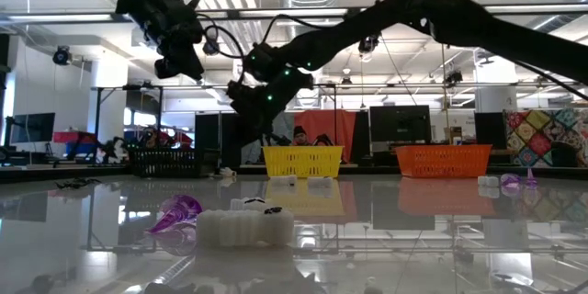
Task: Sort Halloween decoration
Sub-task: Put the white skeleton toy into the black basket
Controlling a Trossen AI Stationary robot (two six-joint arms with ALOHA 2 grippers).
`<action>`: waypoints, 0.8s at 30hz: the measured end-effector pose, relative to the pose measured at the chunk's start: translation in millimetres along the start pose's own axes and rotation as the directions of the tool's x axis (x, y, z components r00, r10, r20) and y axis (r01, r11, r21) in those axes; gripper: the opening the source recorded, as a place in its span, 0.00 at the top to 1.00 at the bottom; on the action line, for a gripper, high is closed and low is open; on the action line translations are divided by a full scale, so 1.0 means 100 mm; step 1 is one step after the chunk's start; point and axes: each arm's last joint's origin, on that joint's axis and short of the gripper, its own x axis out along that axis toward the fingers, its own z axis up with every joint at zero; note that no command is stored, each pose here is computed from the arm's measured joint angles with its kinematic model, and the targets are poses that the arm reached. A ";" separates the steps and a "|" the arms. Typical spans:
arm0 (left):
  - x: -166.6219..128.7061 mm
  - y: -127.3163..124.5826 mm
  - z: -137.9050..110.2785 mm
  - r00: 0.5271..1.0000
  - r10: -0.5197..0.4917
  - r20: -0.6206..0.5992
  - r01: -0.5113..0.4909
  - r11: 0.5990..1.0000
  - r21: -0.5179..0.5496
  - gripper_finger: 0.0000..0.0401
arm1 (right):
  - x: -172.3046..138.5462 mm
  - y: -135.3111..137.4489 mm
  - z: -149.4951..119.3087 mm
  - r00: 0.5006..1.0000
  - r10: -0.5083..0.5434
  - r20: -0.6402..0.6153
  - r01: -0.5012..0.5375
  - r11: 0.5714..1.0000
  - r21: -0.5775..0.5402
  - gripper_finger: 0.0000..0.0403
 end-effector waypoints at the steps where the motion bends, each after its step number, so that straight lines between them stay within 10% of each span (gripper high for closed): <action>1: 0.00 0.00 0.00 1.000 0.000 0.000 0.000 1.000 0.000 0.80 | 0.00 0.00 -0.01 1.000 0.002 -0.005 -0.002 1.000 0.001 0.75; 24: 0.00 0.01 0.02 1.000 0.006 0.021 -0.006 1.000 0.015 0.80 | 0.20 0.02 -0.14 0.998 -0.048 -0.048 0.048 0.999 -0.010 0.75</action>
